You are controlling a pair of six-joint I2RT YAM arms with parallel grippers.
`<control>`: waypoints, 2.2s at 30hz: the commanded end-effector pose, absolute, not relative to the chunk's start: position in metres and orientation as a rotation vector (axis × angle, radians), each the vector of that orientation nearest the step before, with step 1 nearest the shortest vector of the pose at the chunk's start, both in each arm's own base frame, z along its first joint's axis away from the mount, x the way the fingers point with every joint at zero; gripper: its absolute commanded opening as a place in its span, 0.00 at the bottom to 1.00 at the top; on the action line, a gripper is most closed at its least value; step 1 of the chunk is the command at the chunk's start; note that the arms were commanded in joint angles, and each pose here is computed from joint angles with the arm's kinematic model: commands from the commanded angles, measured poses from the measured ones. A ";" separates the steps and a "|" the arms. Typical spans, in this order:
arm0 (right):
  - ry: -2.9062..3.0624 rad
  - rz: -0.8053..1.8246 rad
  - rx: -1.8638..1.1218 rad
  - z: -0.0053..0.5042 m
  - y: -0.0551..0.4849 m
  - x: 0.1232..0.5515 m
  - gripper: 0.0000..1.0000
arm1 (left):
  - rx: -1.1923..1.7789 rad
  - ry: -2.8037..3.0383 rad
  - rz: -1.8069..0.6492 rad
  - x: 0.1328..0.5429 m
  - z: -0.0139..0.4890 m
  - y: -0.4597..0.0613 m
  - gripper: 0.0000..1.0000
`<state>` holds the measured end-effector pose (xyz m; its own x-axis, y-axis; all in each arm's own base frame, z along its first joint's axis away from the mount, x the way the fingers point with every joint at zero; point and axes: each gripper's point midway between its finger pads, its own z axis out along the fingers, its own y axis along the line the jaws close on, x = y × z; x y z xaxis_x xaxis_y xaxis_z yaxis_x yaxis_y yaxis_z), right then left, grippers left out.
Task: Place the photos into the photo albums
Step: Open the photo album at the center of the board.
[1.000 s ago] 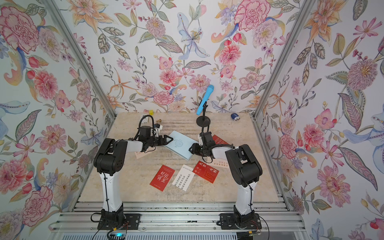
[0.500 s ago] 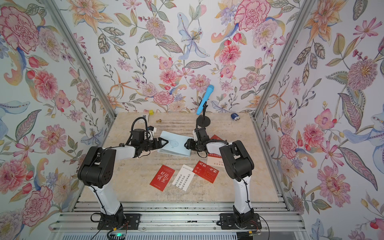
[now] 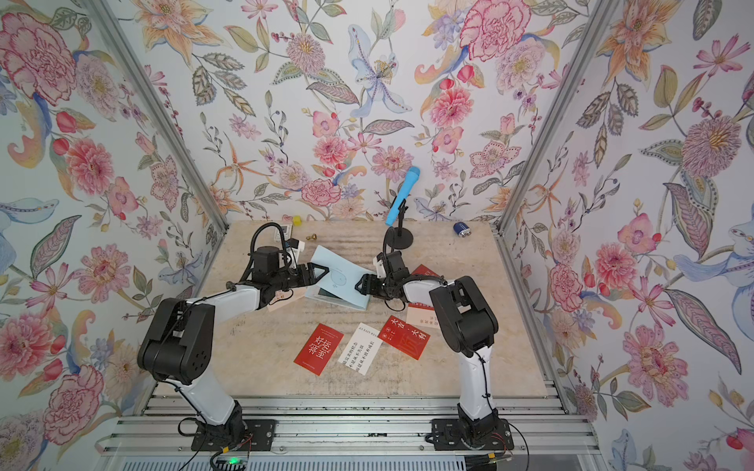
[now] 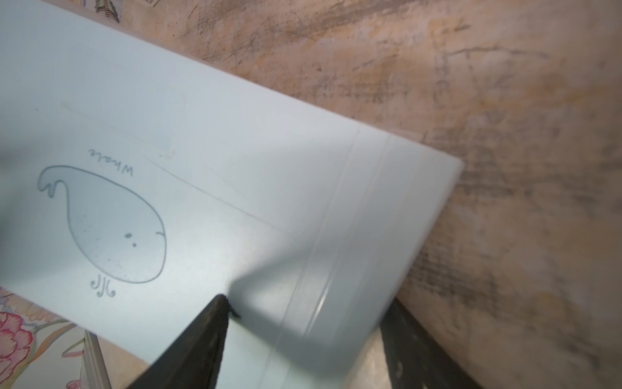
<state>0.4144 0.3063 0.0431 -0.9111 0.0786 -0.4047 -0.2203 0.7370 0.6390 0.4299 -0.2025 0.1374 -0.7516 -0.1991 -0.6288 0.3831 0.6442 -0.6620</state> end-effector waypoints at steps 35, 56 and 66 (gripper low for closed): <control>2.306 1.170 0.372 0.107 0.119 0.369 0.84 | 0.670 1.996 -1.429 0.333 0.224 -0.441 0.75; 2.263 1.048 0.551 0.113 0.050 0.329 0.86 | 0.700 2.016 -1.418 0.340 0.198 -0.456 0.75; 2.330 0.956 0.538 0.112 0.052 0.333 0.85 | 0.440 2.250 -0.853 0.417 0.158 -0.299 0.79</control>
<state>0.3314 0.0480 0.1091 -0.7462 0.5810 -0.3249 0.1555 0.6266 0.7636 0.4033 -0.3573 0.1921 -0.6906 0.0202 -0.7230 0.6075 0.5586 -0.5647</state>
